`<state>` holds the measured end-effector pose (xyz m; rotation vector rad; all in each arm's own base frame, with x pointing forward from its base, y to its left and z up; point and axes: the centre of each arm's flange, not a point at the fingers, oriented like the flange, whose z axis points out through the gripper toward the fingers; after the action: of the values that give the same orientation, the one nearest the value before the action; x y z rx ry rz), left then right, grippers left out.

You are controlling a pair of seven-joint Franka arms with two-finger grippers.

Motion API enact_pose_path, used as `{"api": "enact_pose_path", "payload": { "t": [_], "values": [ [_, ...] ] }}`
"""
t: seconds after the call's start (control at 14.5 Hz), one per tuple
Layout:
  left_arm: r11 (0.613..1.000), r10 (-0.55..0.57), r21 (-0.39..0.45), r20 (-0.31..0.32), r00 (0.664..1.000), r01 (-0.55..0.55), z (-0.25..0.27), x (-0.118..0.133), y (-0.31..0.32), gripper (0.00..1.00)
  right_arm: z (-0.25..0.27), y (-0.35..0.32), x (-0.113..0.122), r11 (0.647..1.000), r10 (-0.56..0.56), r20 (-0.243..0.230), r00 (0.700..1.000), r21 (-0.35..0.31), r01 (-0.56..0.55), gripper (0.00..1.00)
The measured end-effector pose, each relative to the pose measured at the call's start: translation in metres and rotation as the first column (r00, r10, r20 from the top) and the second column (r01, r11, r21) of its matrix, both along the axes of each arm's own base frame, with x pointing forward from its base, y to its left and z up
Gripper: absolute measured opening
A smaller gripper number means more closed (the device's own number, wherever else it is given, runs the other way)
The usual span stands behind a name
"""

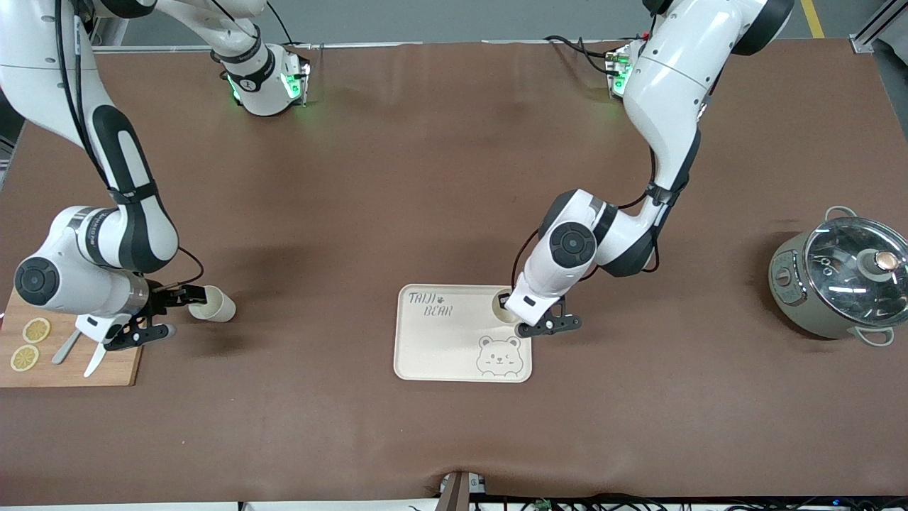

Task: Place white IKEA cup upright on tray with both arms
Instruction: 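Lower the held cup upright onto the tray with the left gripper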

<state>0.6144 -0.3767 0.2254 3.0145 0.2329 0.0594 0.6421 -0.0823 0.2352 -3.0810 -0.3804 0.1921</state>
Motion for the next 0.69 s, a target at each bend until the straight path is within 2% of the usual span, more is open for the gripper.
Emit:
{"api": "enact_pose_path", "payload": {
  "t": [0.21, 0.48, 0.69],
  "values": [
    [1.0, -0.001, 0.003, 0.009, 1.0, 0.001, -0.001, 0.002, 0.0, 0.04, -0.011, 0.0, -0.005, 1.0, 0.0, 0.025, 1.0, -0.004, 0.0, 1.0],
    [1.0, -0.003, 0.019, 0.032, 0.999, 0.002, -0.005, 0.003, 0.0, 0.04, -0.019, 0.001, -0.01, 1.0, 0.0, 0.03, 1.0, -0.005, 0.0, 1.0],
    [1.0, 0.009, 0.013, 0.053, 0.999, -0.01, -0.012, 0.004, -0.001, 0.04, -0.021, 0.001, -0.014, 1.0, 0.0, 0.052, 0.999, -0.008, 0.0, 1.0]
  ]
}}
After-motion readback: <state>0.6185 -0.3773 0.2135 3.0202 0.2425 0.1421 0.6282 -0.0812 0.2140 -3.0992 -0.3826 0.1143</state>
